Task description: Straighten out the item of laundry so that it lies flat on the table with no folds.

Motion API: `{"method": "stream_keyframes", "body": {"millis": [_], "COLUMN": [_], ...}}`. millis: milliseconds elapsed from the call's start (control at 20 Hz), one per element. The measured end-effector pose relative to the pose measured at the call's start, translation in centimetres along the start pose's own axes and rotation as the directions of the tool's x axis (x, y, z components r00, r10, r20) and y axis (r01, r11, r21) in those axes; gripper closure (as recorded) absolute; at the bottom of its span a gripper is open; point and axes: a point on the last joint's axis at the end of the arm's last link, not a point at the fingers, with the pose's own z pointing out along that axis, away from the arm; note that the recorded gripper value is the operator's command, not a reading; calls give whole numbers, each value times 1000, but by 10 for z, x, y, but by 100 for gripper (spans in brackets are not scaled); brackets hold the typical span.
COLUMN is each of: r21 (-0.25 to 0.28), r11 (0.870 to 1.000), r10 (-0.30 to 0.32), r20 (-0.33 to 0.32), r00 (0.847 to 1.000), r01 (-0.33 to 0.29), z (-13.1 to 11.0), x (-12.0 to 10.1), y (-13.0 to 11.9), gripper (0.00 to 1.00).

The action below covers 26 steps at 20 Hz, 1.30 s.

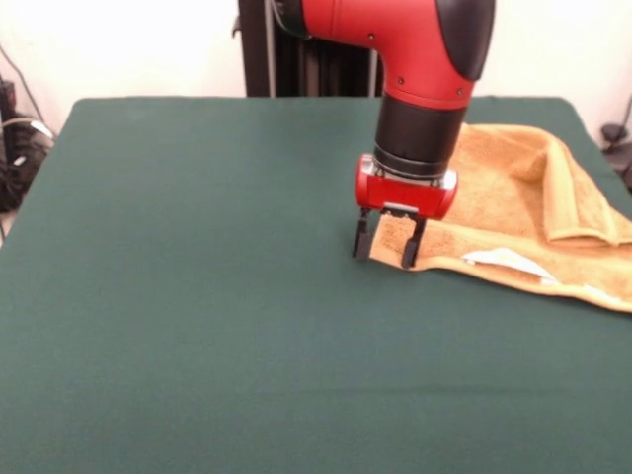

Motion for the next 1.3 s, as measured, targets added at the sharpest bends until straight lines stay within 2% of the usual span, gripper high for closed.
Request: {"method": "stream_keyframes", "body": {"millis": [550, 600, 950, 1150, 1300], "r21": [0, -3, -3, -2, -4], "r11": [1000, 1000, 1000, 998, 998], "r10": [2, -1, 20, 56, 59], "r20": [79, 102, 126, 122, 121], "r00": [997, 995, 992, 991, 991], "r01": [-2, 1, -20, -56, -59], "z": [8, 8, 10, 10, 10], "x": [-3, -2, -1, -2, -2], "y": [-1, 3, 8, 8, 8], "gripper": [0, 100, 100, 100, 100]}}
